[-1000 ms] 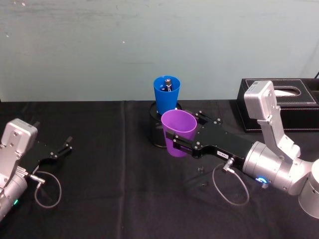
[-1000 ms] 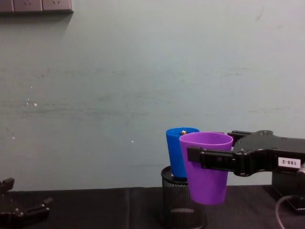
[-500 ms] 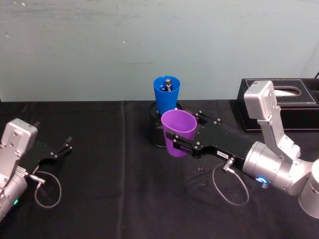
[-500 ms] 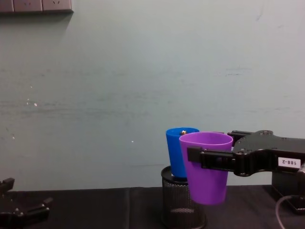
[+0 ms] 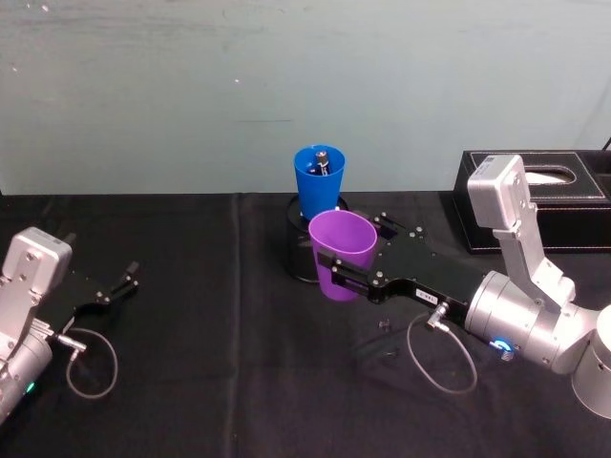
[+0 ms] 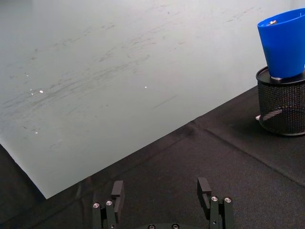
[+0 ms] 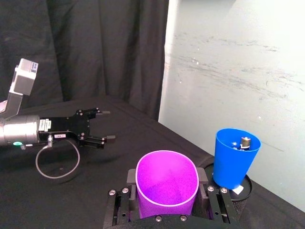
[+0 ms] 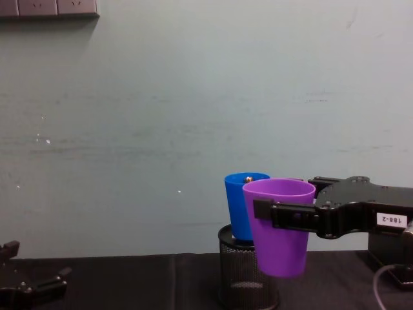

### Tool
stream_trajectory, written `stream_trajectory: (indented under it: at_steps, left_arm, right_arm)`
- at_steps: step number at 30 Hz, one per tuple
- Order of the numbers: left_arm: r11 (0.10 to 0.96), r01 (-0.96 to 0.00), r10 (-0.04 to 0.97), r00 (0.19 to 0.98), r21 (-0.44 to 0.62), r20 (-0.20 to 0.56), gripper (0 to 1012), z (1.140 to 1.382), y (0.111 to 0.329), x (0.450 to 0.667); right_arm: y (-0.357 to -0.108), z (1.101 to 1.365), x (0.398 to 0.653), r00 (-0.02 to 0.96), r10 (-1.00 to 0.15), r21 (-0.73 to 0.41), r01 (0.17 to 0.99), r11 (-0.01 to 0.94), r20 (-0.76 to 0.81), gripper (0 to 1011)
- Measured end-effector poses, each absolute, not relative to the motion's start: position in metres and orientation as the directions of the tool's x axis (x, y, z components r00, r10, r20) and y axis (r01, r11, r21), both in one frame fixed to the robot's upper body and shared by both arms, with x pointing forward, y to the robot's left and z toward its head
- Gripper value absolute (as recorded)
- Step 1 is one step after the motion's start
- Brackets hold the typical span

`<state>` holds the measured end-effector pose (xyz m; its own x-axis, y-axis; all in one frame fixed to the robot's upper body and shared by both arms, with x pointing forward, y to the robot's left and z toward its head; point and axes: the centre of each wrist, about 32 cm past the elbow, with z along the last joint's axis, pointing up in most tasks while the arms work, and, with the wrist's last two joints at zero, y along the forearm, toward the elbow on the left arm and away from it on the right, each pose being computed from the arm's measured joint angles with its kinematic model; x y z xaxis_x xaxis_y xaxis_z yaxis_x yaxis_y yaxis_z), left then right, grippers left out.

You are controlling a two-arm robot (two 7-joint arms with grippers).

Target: Pick up one cup with a gripper and tap it against the other cup.

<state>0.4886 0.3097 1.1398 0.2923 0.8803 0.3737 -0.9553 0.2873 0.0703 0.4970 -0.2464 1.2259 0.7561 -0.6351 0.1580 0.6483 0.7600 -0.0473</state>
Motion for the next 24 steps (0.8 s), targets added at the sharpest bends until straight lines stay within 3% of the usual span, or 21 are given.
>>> stream_trajectory:
  at_steps: [17,24]
  left_arm:
    - [0.287,-0.955,0.880,0.292,0.070,0.374,1000,1.140,0.310,0.489]
    - [0.287,-0.955,0.880,0.292,0.070,0.374,1000,1.140,0.310,0.489]
  right_arm:
    - [-0.247,1.224,0.497,0.758,-0.634,-0.048,0.647,0.761,0.156,726]
    - [-0.243,1.210,0.500,0.761,-0.637,-0.059,0.646,0.761,0.120,726]
